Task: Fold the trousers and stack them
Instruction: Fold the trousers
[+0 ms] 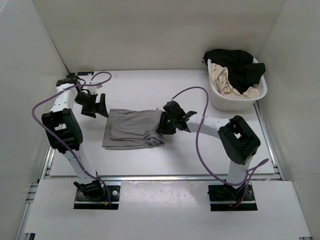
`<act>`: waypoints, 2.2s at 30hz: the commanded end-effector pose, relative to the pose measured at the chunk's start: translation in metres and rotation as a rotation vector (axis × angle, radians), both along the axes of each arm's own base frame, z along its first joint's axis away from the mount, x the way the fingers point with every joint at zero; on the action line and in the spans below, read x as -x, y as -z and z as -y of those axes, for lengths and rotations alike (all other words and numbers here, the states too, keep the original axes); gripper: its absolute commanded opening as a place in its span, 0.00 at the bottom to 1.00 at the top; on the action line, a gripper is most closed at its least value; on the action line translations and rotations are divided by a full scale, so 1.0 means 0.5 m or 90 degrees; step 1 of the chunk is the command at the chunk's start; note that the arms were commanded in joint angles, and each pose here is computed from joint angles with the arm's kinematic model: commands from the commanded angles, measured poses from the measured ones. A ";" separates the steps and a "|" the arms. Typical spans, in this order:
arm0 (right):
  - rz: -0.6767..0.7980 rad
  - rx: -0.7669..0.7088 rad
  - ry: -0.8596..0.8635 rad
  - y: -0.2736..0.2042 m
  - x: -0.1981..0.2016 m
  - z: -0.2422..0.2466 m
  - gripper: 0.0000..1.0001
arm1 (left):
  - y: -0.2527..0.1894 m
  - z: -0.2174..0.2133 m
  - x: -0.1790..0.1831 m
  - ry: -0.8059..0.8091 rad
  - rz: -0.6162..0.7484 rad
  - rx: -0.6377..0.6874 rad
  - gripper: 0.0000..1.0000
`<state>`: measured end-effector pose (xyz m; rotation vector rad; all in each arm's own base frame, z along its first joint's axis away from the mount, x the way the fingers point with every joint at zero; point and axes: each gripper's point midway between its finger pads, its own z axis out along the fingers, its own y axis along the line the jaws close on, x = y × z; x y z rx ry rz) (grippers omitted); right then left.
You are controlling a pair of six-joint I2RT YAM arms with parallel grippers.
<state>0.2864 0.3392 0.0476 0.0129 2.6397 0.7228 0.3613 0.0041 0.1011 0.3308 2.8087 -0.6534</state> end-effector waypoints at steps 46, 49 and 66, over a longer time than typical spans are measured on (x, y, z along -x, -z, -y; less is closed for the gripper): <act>0.099 0.341 0.199 -0.290 0.185 0.580 0.99 | -0.055 -0.119 0.220 -0.112 0.069 -0.084 1.00; 0.100 0.322 0.210 -0.295 0.188 0.575 0.99 | -0.064 -0.114 0.229 -0.112 0.077 -0.087 1.00; 0.082 0.322 0.186 -0.272 0.178 0.559 0.99 | -0.089 -0.100 0.259 -0.107 0.093 -0.094 1.00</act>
